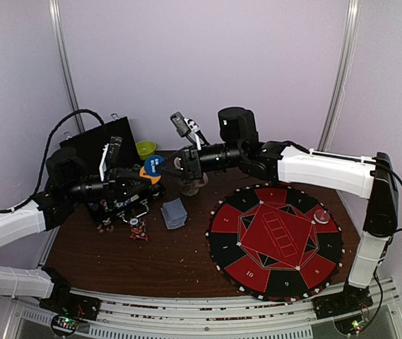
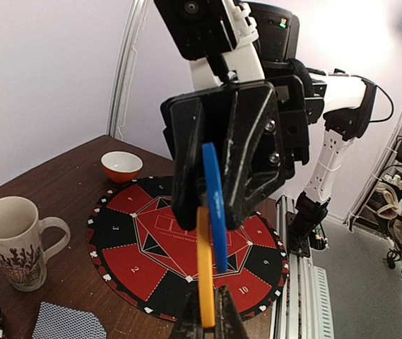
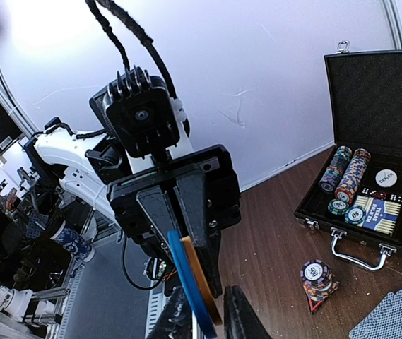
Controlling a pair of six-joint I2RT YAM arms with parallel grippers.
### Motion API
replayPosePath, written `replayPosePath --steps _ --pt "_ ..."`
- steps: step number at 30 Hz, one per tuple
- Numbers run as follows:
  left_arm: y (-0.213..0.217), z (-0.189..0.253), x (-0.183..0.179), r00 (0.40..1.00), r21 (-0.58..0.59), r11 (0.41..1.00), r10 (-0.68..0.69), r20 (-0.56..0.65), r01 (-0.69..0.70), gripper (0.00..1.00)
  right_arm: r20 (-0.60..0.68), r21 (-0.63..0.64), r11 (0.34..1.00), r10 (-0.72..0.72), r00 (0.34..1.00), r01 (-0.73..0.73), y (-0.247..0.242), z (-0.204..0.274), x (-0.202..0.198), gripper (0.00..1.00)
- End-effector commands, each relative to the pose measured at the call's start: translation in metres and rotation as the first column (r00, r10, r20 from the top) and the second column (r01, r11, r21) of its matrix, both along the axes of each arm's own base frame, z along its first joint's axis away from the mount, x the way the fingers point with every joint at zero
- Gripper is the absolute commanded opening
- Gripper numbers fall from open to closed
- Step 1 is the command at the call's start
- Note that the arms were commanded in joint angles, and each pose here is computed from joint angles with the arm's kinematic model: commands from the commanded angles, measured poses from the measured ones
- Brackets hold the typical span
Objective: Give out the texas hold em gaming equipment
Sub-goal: Pick up the small blind button.
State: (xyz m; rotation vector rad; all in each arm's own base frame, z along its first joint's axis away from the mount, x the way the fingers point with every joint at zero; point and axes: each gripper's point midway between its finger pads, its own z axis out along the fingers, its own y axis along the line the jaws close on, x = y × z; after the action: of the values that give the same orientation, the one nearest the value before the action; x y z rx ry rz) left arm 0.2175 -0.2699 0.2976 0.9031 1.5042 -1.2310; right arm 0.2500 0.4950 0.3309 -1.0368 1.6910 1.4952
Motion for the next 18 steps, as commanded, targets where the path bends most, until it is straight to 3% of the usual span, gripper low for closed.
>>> replayPosePath --steps 1,4,10,18 --pt "0.0 0.003 -0.008 0.999 -0.012 1.0 -0.028 0.033 0.029 0.0 0.005 0.006 0.996 -0.086 0.996 0.086 -0.014 0.009 0.019 0.18" --pt "0.001 -0.001 -0.008 0.999 0.003 1.0 -0.021 0.03 0.021 0.0 0.008 -0.002 0.996 -0.09 0.996 0.09 -0.017 0.009 0.02 0.15" --pt "0.006 -0.012 -0.001 0.999 0.037 0.998 0.043 0.02 -0.044 0.0 0.02 -0.006 0.992 -0.122 0.992 0.123 -0.033 0.012 0.024 0.0" --pt "0.013 -0.025 0.02 0.986 0.082 0.983 0.164 -0.001 -0.164 0.0 -0.033 0.022 0.974 -0.226 0.974 0.227 -0.071 0.025 0.046 0.0"
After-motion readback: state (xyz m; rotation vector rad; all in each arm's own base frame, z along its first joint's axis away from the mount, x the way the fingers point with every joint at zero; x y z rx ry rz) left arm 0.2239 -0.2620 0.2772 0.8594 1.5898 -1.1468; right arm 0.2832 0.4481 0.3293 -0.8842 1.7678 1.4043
